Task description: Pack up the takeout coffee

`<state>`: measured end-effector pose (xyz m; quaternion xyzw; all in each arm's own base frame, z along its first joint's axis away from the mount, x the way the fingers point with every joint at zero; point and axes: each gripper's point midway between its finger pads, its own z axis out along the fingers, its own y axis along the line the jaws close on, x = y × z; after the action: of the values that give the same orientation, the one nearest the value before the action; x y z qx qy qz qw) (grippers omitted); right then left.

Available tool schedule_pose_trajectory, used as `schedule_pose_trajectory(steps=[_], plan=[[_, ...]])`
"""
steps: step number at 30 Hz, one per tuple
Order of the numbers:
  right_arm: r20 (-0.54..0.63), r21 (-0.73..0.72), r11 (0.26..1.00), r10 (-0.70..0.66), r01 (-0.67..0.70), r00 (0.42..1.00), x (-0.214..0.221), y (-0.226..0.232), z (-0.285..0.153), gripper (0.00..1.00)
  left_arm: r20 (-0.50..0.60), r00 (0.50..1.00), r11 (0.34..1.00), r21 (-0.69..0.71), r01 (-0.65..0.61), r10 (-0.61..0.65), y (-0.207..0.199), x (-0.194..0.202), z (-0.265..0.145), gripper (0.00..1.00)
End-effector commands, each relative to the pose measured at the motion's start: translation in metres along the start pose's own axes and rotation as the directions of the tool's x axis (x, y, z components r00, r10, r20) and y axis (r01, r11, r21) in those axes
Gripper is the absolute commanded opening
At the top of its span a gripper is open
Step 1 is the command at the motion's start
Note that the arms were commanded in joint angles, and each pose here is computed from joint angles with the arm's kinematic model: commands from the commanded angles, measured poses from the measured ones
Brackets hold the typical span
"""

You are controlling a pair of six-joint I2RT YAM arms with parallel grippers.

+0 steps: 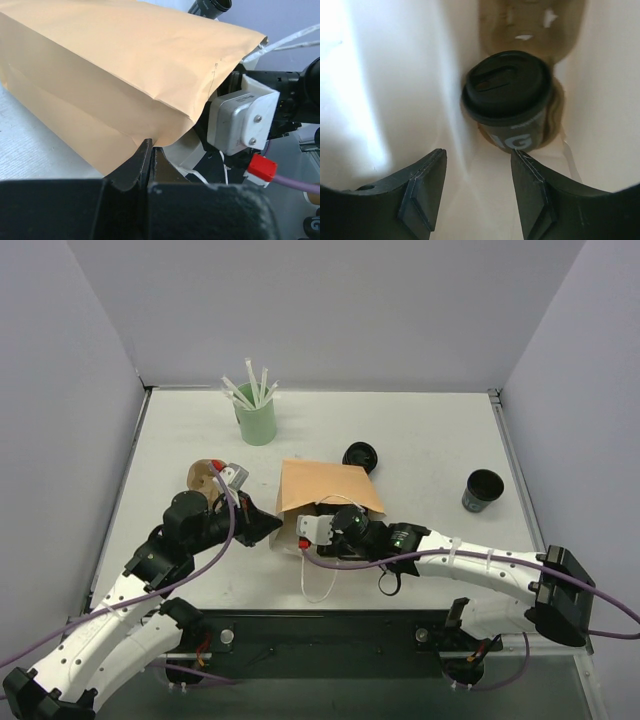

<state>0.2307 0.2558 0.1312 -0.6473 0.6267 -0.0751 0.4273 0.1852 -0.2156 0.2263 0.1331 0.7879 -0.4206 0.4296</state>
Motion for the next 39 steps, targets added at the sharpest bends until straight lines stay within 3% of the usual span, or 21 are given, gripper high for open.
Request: schedule_pose_trajectory(steps=[1, 10, 28, 39], plan=[[0.018, -0.015, 1.0, -0.006, 0.006, 1.0, -0.013, -0.008, 0.001, 0.54, 0.062, 0.998, 0.998, 0.058, -0.012, 0.008, -0.021, -0.024, -0.006, 0.0], [0.045, 0.036, 0.991, 0.125, -0.127, 0.991, -0.024, -0.028, 0.008, 0.61, 0.056, 0.998, 0.997, 0.076, 0.008, -0.013, -0.023, -0.021, -0.005, 0.0], [0.065, 0.095, 0.931, 0.348, -0.353, 0.935, -0.029, -0.035, 0.02, 0.62, 0.059, 0.998, 0.996, 0.092, 0.019, -0.025, -0.024, -0.016, -0.008, 0.0], [-0.012, 0.146, 0.906, 0.403, -0.397, 0.915, -0.015, -0.03, 0.028, 0.5, 0.064, 0.998, 0.995, 0.095, 0.02, -0.026, -0.024, -0.014, -0.011, 0.0]])
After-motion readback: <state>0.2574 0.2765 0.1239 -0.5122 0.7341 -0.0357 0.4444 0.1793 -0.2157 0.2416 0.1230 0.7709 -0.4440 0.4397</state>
